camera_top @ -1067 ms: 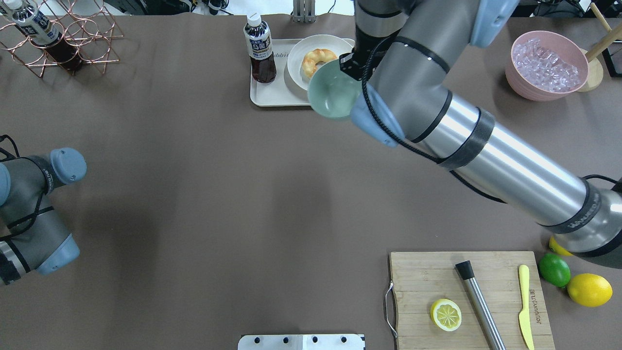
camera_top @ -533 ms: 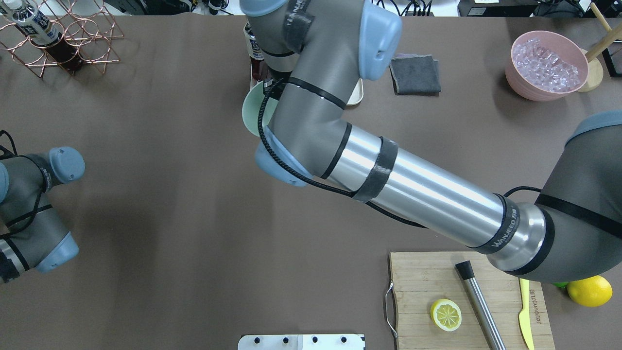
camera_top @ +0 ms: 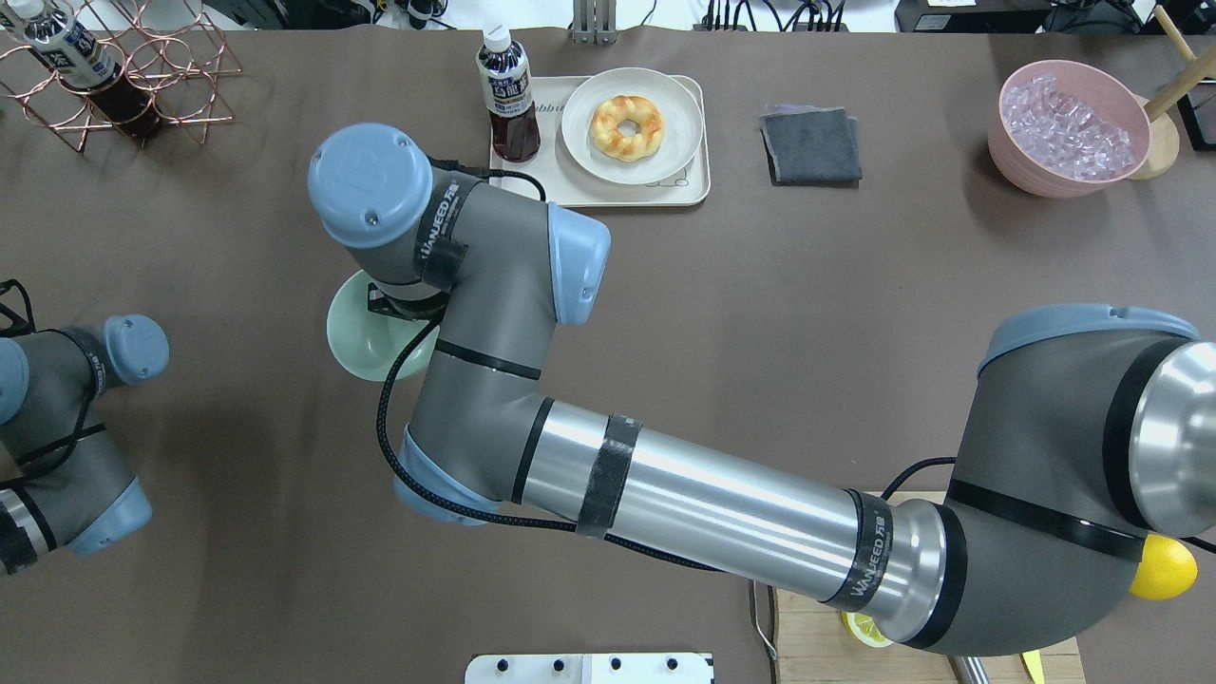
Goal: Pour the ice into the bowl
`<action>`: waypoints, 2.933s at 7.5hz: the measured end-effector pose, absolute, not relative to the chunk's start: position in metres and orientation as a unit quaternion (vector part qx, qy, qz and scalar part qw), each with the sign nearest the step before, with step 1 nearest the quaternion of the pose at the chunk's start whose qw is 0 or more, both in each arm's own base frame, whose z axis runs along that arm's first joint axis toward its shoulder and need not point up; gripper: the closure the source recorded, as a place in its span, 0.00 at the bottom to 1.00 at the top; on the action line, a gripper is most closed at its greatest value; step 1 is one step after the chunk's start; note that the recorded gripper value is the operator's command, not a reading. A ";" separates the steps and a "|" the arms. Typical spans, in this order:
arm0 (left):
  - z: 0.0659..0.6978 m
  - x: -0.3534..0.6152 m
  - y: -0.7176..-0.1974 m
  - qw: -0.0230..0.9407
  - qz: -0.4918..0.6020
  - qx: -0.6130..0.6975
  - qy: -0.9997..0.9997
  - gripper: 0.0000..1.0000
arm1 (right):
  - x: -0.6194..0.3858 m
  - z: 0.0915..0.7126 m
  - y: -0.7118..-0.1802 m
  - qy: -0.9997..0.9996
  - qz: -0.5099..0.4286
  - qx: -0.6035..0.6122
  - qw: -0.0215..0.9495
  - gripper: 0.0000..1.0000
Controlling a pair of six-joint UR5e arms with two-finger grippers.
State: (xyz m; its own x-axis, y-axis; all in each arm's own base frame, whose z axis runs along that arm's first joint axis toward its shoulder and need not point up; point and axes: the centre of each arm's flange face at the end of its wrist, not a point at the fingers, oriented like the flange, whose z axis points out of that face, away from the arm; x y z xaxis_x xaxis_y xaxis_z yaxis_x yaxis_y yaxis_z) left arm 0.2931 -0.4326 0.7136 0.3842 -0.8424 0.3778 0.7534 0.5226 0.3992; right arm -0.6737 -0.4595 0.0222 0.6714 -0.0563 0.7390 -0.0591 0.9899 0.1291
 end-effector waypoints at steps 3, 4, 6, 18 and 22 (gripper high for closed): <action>0.713 0.285 -0.436 0.822 -0.490 0.079 -0.278 0.10 | -0.715 0.047 -0.445 -0.422 0.002 0.083 0.903 1.00; 0.709 0.281 -0.441 0.813 -0.505 0.080 -0.279 0.10 | -0.722 0.054 -0.445 -0.423 0.002 0.086 0.902 1.00; 0.706 0.277 -0.445 0.787 -0.543 0.091 -0.278 0.09 | -0.729 0.067 -0.446 -0.424 0.002 0.090 0.901 1.00; 0.745 0.274 -0.435 0.725 -0.615 0.120 -0.286 0.43 | -0.560 0.062 -0.573 -0.436 -0.028 0.091 0.895 0.07; 0.699 0.263 -0.464 0.751 -0.603 0.096 -0.250 0.44 | -0.367 0.204 -0.631 -0.443 -0.086 0.090 0.888 0.06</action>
